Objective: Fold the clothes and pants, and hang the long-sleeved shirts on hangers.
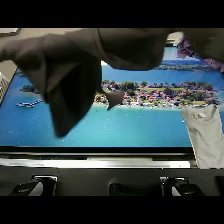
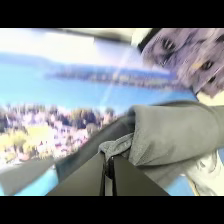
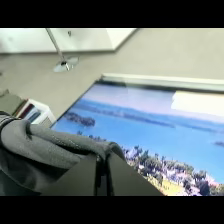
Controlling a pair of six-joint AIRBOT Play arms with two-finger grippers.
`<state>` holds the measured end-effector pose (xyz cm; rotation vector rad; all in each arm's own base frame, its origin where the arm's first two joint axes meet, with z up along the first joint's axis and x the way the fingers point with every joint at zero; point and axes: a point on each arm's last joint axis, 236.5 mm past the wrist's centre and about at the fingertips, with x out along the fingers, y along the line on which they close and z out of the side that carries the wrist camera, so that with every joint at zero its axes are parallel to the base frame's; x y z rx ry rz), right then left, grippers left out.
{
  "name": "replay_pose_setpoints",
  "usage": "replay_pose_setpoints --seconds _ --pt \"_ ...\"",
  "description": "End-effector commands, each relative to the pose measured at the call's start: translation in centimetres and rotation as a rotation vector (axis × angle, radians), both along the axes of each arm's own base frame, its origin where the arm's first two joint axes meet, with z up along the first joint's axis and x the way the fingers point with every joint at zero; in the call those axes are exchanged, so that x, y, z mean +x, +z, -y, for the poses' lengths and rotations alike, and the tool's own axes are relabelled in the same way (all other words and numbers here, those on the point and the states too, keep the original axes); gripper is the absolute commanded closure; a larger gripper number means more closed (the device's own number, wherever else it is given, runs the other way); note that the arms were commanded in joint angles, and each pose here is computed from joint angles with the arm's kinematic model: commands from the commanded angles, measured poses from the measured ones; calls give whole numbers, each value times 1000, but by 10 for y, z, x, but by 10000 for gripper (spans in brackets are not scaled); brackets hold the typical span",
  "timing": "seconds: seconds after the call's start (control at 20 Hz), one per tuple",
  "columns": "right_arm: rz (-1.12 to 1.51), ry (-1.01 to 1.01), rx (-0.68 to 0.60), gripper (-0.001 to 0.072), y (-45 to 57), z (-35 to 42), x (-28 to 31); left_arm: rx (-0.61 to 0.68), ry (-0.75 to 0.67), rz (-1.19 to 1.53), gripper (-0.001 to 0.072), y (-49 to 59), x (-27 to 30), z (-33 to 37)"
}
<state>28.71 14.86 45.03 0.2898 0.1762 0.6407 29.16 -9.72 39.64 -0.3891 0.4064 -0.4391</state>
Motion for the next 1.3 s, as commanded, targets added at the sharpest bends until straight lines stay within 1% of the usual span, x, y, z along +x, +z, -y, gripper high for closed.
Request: replay_pose_setpoints --seconds 0.0,0.15,0.25,0.35,0.5,0.55,0.7,0.8,0.9,1.1,1.15,1.2,1.25 --pt "79 -20 28 674 31 6 -53 -12 40 96 689 35 -46 2" --pt "107 -51 98 674 45 12 -44 -42 117 131 689 46 -46 -11" --pt "72 -76 137 674 39 15 -6 -54 136 114 689 39 -26 -18" --pt "-61 -70 166 674 3 10 54 -77 140 16 689 8 11 -24" --pt "-371 -21 172 673 -108 -12 152 -83 107 -223 688 -80 76 -22" --pt "-455 -14 152 673 -150 -20 179 -92 97 -314 688 -119 99 -18" --pt "-675 -3 124 673 -282 -56 241 -91 80 -520 688 -238 160 -1" --pt "-747 -13 101 673 -352 -76 264 -93 87 -642 688 -313 189 11" --pt "-785 -35 106 674 -394 -88 277 -116 102 -732 688 -374 208 21" --pt "-769 -63 119 674 -405 -91 287 -239 137 -832 684 -428 223 30" --pt "-768 -61 118 674 -404 -91 287 -244 144 -834 650 -428 223 25" --pt "-769 -59 114 674 -403 -91 286 -249 149 -829 598 -423 224 20" --pt "-768 -57 105 674 -403 -90 285 -255 152 -823 451 -415 224 12"
